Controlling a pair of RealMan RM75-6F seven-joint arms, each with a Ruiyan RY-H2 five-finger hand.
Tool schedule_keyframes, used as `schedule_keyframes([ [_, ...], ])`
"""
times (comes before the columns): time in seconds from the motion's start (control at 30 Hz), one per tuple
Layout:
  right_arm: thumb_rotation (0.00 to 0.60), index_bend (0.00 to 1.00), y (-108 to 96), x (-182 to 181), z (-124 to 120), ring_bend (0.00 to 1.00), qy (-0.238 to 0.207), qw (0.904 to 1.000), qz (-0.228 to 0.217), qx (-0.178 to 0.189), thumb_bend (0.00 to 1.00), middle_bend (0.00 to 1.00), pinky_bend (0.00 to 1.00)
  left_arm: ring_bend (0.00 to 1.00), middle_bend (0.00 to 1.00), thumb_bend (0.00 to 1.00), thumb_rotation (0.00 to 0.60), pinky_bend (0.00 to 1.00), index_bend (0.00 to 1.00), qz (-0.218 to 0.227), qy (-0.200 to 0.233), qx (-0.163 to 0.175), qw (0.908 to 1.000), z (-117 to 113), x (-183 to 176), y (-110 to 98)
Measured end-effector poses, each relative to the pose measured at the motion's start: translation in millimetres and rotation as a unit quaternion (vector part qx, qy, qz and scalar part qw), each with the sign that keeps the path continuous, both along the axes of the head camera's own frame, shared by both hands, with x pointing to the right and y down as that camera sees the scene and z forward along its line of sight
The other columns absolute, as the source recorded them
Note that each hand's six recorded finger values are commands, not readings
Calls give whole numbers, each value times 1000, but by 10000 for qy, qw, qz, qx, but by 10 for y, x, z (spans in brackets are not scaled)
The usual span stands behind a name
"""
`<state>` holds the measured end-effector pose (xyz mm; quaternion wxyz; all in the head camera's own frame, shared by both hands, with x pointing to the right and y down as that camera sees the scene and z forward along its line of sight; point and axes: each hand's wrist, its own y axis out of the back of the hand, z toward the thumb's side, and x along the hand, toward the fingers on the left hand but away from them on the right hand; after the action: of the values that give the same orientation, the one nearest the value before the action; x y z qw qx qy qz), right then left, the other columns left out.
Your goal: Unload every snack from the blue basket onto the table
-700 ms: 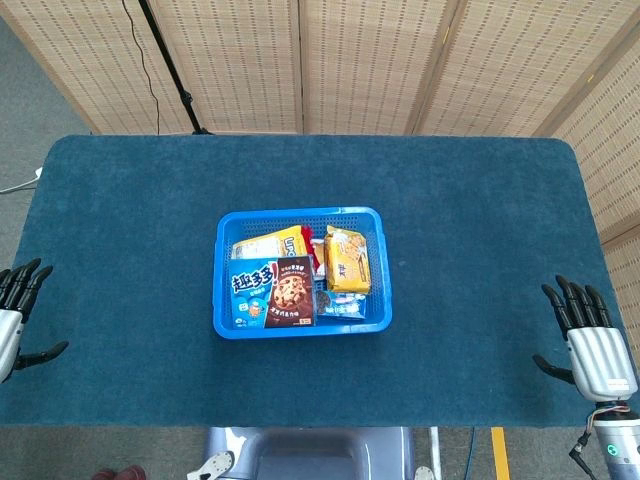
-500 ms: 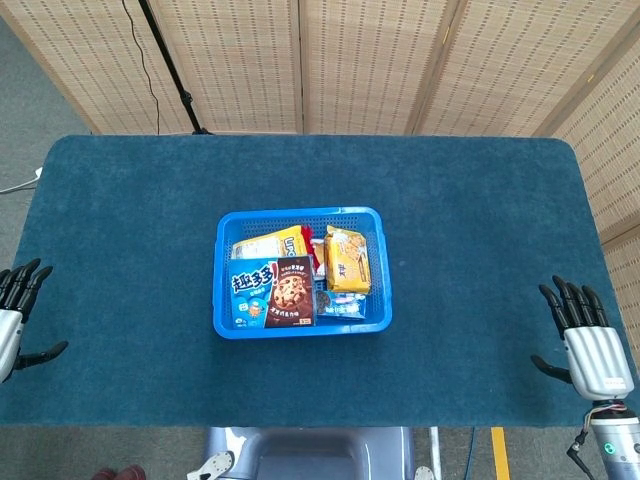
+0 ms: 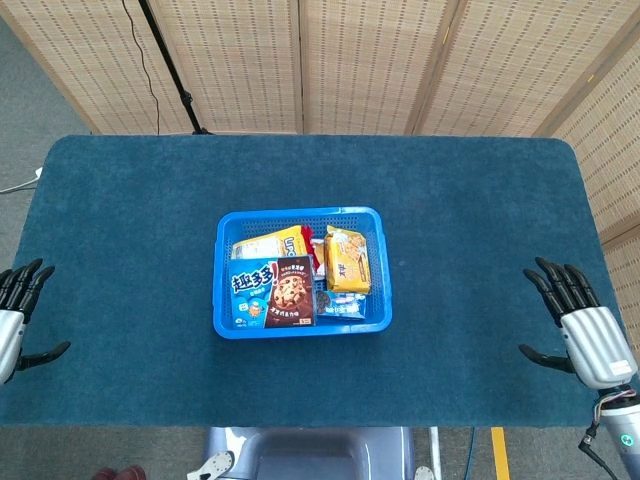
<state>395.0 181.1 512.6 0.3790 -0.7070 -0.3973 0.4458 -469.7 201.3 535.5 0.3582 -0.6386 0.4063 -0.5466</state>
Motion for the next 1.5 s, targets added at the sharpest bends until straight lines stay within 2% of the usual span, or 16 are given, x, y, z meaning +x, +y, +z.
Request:
schedule_keyframes([
  [0.1,600,0,-137,-190,-70,0,-460,9982,-243,-284,0,0,0,0,0,0,600,0,0,-8,4,2,10000,-4,13,-7],
  [0.3,600,0,-444,-718,-104,0,-1263,9859,-734,-820,0,0,0,0,0,0,600,0,0,-13,9,-56,10000,13,59,-18],
  [0.47,600,0,-701,-1195,-34,0,-1925,9663,-980,-1403,0,0,3,0,0,0,600,0,0,-63,41,-51,10000,1,90,-39],
  [0.63,600,0,-933,-1672,113,0,-2258,9467,-1149,-1988,0,0,4,0,0,0,600,0,0,-154,36,-9,9999,-22,81,-65],
  [0.8,600,0,-1094,-2046,335,0,-2372,9339,-1158,-2412,0,0,6,0,0,0,600,0,0,-216,64,15,9997,-48,88,-124],
  [0.97,600,0,-1274,-2421,669,0,-2386,9228,-1020,-2849,0,0,10,0,0,0,600,0,0,-273,26,54,9996,-68,77,-180],
  [1.17,600,0,-1472,-2615,923,0,-2285,9198,-761,-3096,0,0,29,0,0,0,600,0,0,-296,12,84,9995,-70,41,-195],
  [1.27,600,0,-1483,-2668,979,0,-2278,9159,-676,-3236,0,0,38,0,0,0,600,0,0,-295,14,78,9995,-60,36,-212],
  [1.5,600,0,-1472,-2624,1084,0,-2090,9131,-567,-3456,0,0,70,0,0,0,600,0,0,-295,-5,52,9996,-36,30,-238],
])
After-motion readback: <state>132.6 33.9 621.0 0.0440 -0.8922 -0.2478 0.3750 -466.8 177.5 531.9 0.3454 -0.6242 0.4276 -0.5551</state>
